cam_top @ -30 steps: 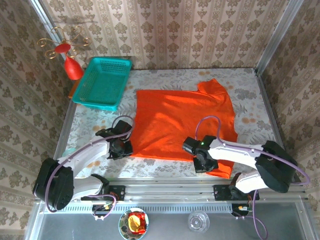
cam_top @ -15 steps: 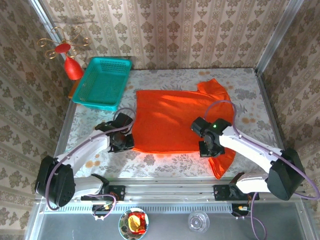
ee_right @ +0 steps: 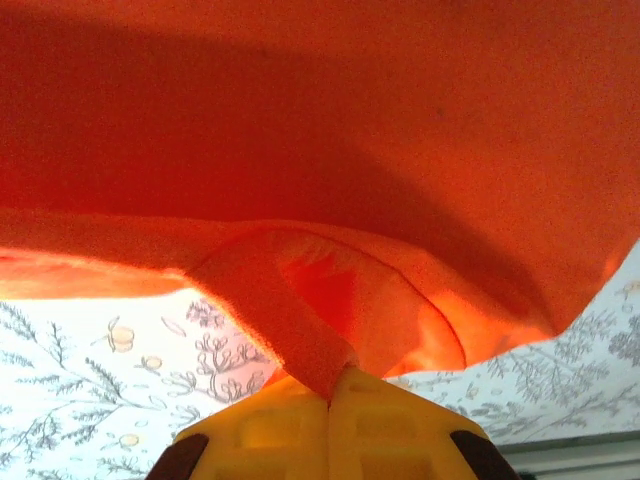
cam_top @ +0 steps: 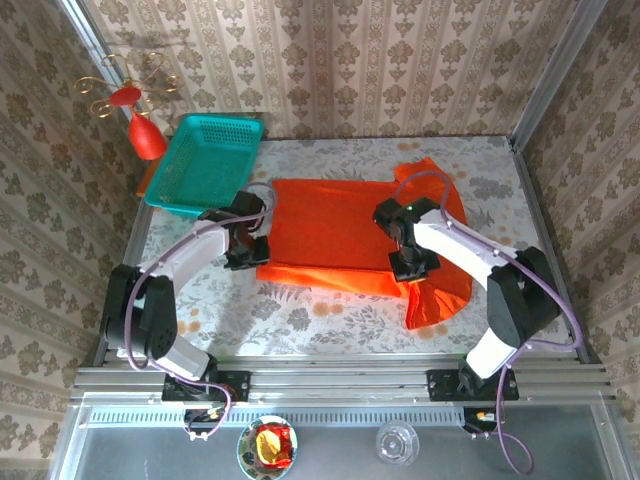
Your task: Fold the inside-out t-shirt
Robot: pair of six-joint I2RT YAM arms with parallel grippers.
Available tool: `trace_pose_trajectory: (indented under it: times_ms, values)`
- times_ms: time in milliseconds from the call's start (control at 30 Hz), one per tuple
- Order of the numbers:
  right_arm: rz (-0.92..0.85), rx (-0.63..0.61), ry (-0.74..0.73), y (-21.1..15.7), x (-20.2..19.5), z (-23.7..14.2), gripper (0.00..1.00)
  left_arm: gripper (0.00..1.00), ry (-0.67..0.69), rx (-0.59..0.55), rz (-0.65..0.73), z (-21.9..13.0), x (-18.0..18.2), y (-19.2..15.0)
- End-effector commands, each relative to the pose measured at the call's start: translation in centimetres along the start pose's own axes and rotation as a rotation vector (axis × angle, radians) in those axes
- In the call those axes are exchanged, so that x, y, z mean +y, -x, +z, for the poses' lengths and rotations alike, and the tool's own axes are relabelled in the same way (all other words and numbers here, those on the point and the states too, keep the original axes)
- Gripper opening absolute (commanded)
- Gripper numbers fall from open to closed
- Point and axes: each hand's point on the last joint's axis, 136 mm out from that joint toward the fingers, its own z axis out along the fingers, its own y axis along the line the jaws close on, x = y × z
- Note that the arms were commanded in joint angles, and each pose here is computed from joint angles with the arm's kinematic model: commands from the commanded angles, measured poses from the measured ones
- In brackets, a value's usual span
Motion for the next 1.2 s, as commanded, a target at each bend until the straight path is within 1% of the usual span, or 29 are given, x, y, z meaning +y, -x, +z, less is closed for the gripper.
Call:
trace_pose_trajectory:
  times_ms: [0, 233, 400, 533, 800, 933, 1000, 1067, 1100, 1167]
  values:
    - [-0.068, 0.013, -0.046, 1.2, -0.6, 0.3, 0.0, 0.11, 0.02, 0.007, 0.05, 0.2, 0.1, 1.0]
    - [-0.082, 0.033, -0.065, 3.2, -1.0, 1.3, 0.0, 0.14, 0.036, 0.014, 0.057, 1.0, 0.2, 2.7]
    - [-0.091, 0.045, -0.056, 4.2, -0.9, 2.1, 0.0, 0.16, 0.039, 0.038, 0.068, 1.8, 0.1, 3.2]
    - [-0.105, 0.052, -0.05, 4.7, -0.6, 2.6, 0.01, 0.17, 0.04, 0.068, 0.074, 2.7, 0.1, 3.0]
    - [-0.101, 0.044, -0.079, 5.4, -0.9, 3.0, 0.03, 0.15, 0.065, 0.048, 0.078, 3.3, 0.4, 3.8]
    - [-0.073, 0.0, -0.106, 5.8, -1.6, 2.1, 0.09, 0.14, 0.068, 0.049, 0.089, 3.8, 0.4, 4.1]
    - [-0.053, -0.021, -0.108, 5.7, -2.0, 1.3, 0.22, 0.17, 0.056, 0.043, 0.09, 3.8, 0.1, 4.4]
    - [-0.035, -0.046, -0.119, 5.2, -2.4, 0.2, 0.33, 0.22, 0.05, 0.037, 0.091, 3.8, 0.0, 4.6]
    - [-0.027, -0.059, -0.121, 4.8, -2.5, -0.4, 0.37, 0.24, 0.049, 0.034, 0.093, 3.6, -0.1, 4.7]
    - [-0.013, -0.079, -0.12, 3.8, -2.7, -1.5, 0.41, 0.28, 0.045, 0.013, 0.095, 2.9, -0.3, 5.0]
